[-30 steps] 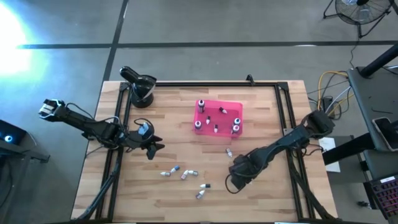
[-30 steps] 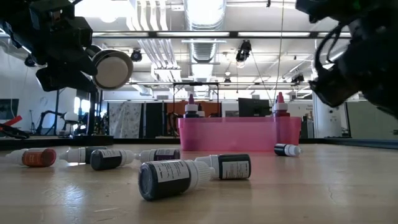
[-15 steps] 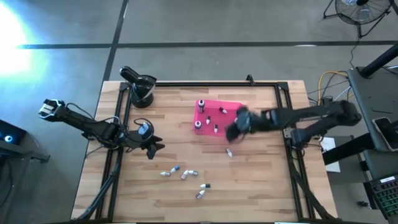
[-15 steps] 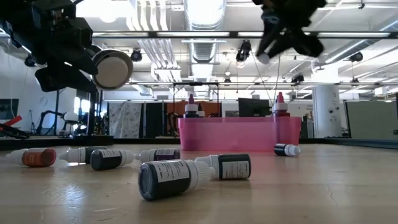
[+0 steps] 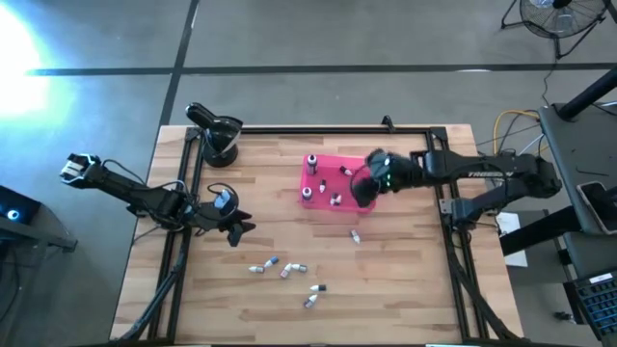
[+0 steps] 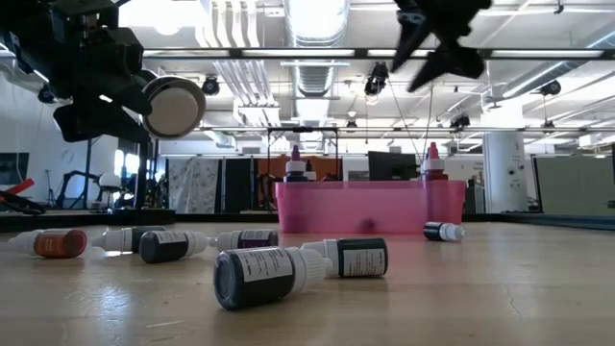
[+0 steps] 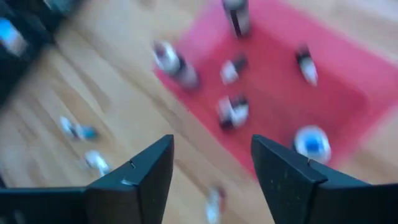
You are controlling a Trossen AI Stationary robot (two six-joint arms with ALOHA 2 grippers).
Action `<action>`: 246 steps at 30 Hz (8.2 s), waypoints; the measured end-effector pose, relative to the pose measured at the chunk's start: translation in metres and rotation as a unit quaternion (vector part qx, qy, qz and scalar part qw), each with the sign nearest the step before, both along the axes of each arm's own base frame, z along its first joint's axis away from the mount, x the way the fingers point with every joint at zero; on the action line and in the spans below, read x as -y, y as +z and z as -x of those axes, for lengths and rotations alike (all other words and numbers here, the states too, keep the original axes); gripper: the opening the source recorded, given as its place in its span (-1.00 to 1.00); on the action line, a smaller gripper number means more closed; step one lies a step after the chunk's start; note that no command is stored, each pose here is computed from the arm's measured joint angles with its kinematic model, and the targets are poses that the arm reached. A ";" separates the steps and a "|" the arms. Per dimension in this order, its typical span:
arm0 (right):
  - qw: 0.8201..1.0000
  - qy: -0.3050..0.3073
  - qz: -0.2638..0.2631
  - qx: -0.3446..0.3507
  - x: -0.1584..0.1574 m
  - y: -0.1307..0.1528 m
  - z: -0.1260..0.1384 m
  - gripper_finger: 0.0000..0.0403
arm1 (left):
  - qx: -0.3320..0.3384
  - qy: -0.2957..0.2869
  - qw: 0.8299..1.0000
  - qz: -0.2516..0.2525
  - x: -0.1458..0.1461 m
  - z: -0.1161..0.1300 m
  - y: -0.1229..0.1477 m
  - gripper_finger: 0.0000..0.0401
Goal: Pick & Place food coloring
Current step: Put the top small red food coloring into the pink bin, then put the small orange food coloring into the pink bin, then put the small blue food coloring into the pink bin
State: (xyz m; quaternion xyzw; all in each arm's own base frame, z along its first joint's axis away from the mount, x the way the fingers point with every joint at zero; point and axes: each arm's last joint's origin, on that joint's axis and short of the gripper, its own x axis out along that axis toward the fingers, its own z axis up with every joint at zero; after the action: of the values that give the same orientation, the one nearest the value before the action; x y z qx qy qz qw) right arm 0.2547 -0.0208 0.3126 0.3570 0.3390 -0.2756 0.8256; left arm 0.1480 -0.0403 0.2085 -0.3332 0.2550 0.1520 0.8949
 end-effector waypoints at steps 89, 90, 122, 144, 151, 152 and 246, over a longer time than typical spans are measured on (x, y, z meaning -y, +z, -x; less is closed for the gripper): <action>0.984 0.053 0.081 -0.151 -0.042 -0.026 -0.051 0.02 | -0.061 -0.110 0.990 0.061 0.013 -0.005 -0.011 -0.02; 0.983 0.054 0.080 -0.158 -0.045 -0.029 -0.050 0.02 | -0.070 -0.126 0.988 0.058 0.015 -0.006 -0.014 -0.02; 0.982 -0.035 0.011 -0.186 -0.086 -0.043 -0.029 0.01 | -0.225 -0.314 0.911 -0.145 0.085 -0.053 -0.071 -0.02; 0.955 0.102 0.133 -0.245 -0.101 -0.023 0.013 -0.31 | -0.258 -0.169 0.948 -0.082 0.102 -0.088 -0.058 -0.73; 0.967 0.072 0.176 -0.168 -0.088 0.003 0.064 -0.44 | -0.272 -0.075 0.958 -0.038 0.100 -0.092 -0.021 -0.76; 0.970 0.066 0.175 -0.157 -0.086 0.004 0.072 -0.45 | -0.263 -0.060 0.962 -0.043 0.097 -0.096 -0.011 -0.76; 0.990 0.018 0.137 -0.036 -0.066 -0.038 0.097 -0.53 | -0.352 0.181 0.905 0.156 0.078 -0.156 -0.061 -0.76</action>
State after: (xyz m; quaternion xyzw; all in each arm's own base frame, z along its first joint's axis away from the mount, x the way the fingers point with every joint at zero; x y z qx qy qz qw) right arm 0.1575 0.0453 0.2742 0.2247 0.3338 -0.3166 0.8590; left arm 0.3040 -0.1179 0.1477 -0.4339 0.5090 0.3767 0.6409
